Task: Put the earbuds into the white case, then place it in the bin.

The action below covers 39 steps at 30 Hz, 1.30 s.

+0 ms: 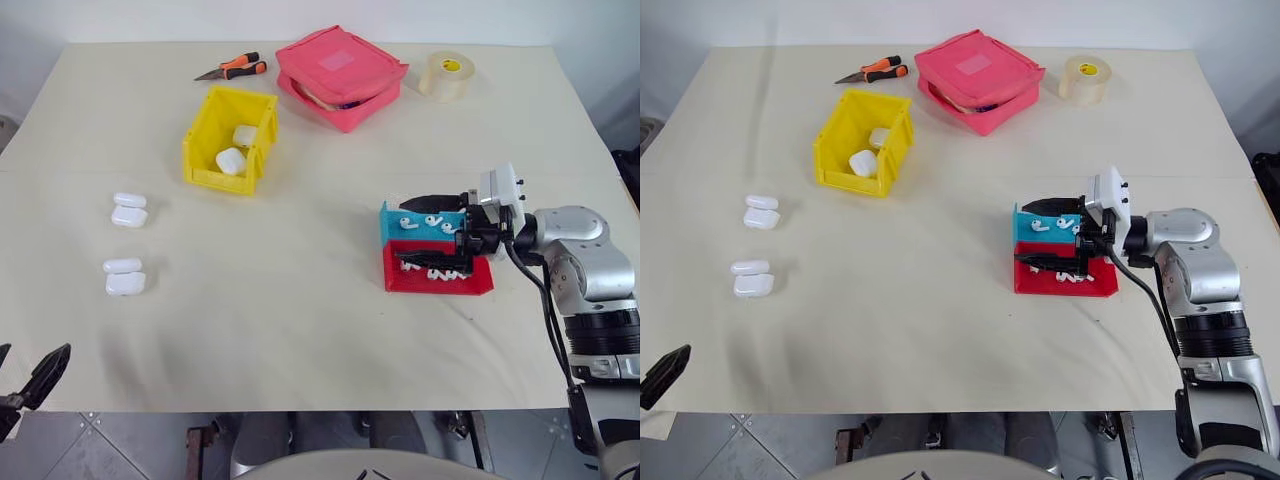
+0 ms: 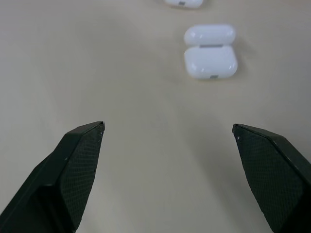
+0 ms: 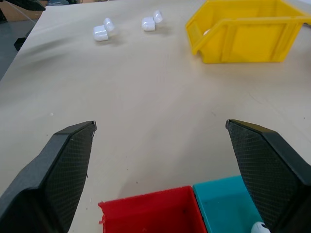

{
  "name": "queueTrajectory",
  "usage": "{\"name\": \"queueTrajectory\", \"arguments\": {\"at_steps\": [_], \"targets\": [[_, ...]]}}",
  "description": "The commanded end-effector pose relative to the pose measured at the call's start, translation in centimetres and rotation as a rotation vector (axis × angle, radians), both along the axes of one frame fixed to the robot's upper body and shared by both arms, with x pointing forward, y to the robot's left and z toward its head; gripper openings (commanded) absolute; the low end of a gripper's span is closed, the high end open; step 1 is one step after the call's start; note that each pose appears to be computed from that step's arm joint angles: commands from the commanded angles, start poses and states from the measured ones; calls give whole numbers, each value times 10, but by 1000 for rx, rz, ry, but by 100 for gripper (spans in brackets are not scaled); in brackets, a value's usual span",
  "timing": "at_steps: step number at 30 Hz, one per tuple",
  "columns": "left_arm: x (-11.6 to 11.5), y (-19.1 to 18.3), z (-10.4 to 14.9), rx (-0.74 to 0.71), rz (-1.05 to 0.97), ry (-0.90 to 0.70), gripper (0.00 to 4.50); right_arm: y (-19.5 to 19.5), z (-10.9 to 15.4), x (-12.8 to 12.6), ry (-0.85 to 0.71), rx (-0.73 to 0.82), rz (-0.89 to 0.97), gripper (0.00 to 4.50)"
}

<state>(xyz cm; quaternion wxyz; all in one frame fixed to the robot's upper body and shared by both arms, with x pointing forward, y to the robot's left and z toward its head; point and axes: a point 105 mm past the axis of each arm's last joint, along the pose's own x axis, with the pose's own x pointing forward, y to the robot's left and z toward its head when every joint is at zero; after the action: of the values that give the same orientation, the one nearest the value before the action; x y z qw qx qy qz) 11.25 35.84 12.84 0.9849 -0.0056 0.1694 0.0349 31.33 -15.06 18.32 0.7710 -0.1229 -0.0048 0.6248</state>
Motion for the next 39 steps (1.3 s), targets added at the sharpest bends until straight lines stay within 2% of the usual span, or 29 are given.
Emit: {"name": "queueTrajectory", "arguments": {"at_steps": [1, 6, 17, 23, 31, 39], "targets": [[-7, -2, 8, 14, 12, 1, 450, 4, 7, 1, -36, 0, 37, 448], [-2, -7, 6, 22, 18, 7, 450, 8, 6, 3, -39, 0, 58, 448], [68, -33, 8, -89, 84, 37, 450, 24, 6, 4, -42, 35, 95, 448], [93, -36, 10, -84, 86, 132, 450, 26, 6, 1, -38, 38, 97, 448], [104, -39, 0, -127, 115, 273, 450, 24, 5, 0, -33, 35, 90, 448], [115, -36, -6, -147, 141, 344, 450, 23, 3, -1, -30, 31, 83, 448]]}}
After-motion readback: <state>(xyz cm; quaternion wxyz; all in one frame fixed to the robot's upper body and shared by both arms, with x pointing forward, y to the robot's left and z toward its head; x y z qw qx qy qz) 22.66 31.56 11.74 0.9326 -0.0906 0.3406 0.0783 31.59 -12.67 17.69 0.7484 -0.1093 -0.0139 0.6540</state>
